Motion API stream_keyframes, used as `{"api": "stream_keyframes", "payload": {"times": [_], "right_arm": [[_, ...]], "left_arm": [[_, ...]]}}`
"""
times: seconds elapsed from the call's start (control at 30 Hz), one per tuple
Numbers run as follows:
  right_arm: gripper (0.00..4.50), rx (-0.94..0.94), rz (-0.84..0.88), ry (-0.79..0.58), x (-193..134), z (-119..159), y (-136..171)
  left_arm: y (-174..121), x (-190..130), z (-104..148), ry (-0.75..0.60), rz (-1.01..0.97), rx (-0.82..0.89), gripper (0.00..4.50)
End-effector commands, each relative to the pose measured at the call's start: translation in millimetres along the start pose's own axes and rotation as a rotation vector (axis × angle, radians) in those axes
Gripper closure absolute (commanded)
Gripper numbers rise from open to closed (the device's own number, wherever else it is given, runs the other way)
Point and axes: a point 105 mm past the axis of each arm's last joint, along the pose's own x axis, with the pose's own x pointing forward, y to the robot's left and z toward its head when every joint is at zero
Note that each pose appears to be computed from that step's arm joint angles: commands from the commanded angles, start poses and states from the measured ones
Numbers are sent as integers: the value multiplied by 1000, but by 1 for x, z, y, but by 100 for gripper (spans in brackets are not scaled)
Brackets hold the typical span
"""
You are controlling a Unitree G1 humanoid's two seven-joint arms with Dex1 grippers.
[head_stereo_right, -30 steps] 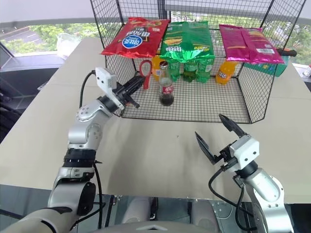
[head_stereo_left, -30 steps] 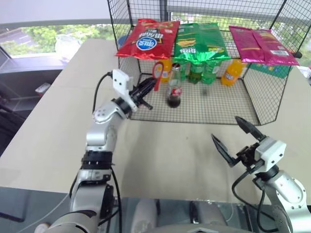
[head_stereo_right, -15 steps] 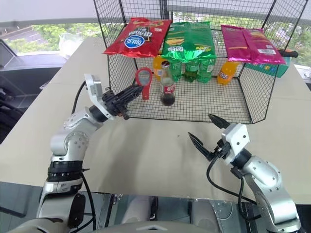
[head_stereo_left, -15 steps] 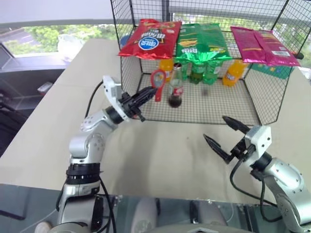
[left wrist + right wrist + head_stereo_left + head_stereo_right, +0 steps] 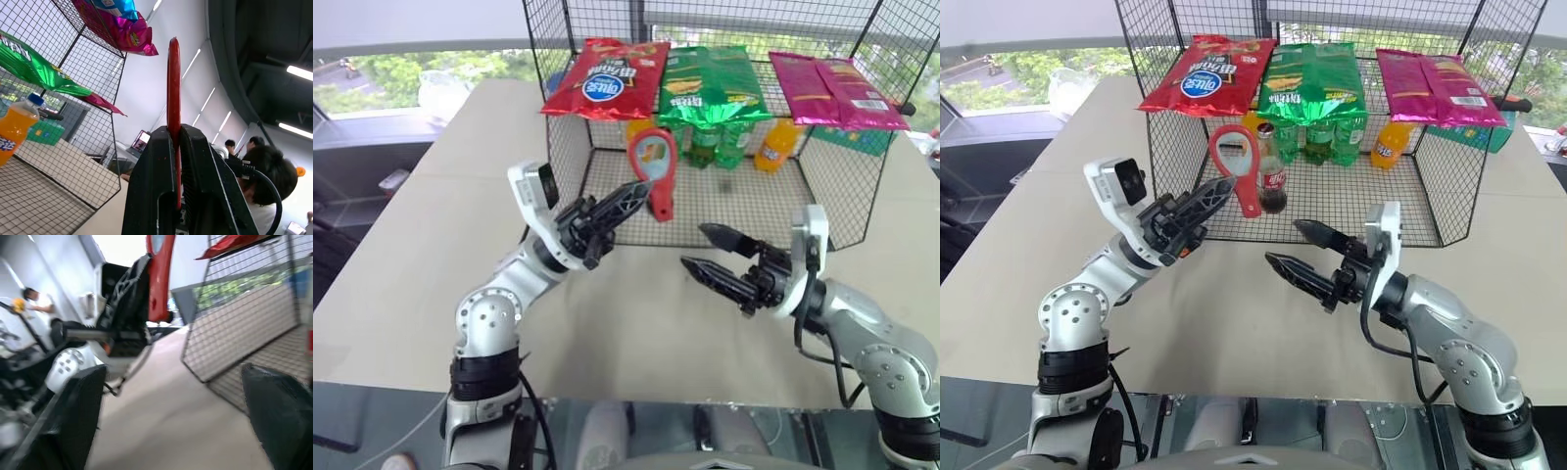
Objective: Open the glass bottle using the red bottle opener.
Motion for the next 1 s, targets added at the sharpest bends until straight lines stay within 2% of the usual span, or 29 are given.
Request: {"api": "stream_keyframes", "payload": {"times": [0.03,0.3,0.5,0.73,0.83,0.87,0.9,0.93,1.0], "right_arm": [[173,25,81,-43,10,12,11],[173,77,142,-46,22,17,15],[440,91,170,-26,27,15,18],[448,75,163,-4,25,12,16],[450,63,149,-4,23,12,13],[450,57,143,-3,22,12,12],[450,51,139,0,21,12,12],[450,46,136,3,20,11,11],[450,35,129,18,18,9,10]], "left_arm": [[-15,7,0,2,-61,12,450],[-19,2,-7,34,-71,4,450],[-23,1,-11,59,-95,19,450],[-24,-3,-12,91,-102,48,450],[-25,-5,-12,109,-104,80,337],[-25,-6,-11,110,-105,85,319],[-24,-6,-10,110,-96,97,260],[-21,-7,-8,102,-80,112,234],[-14,-6,-3,94,-34,141,149]]}}
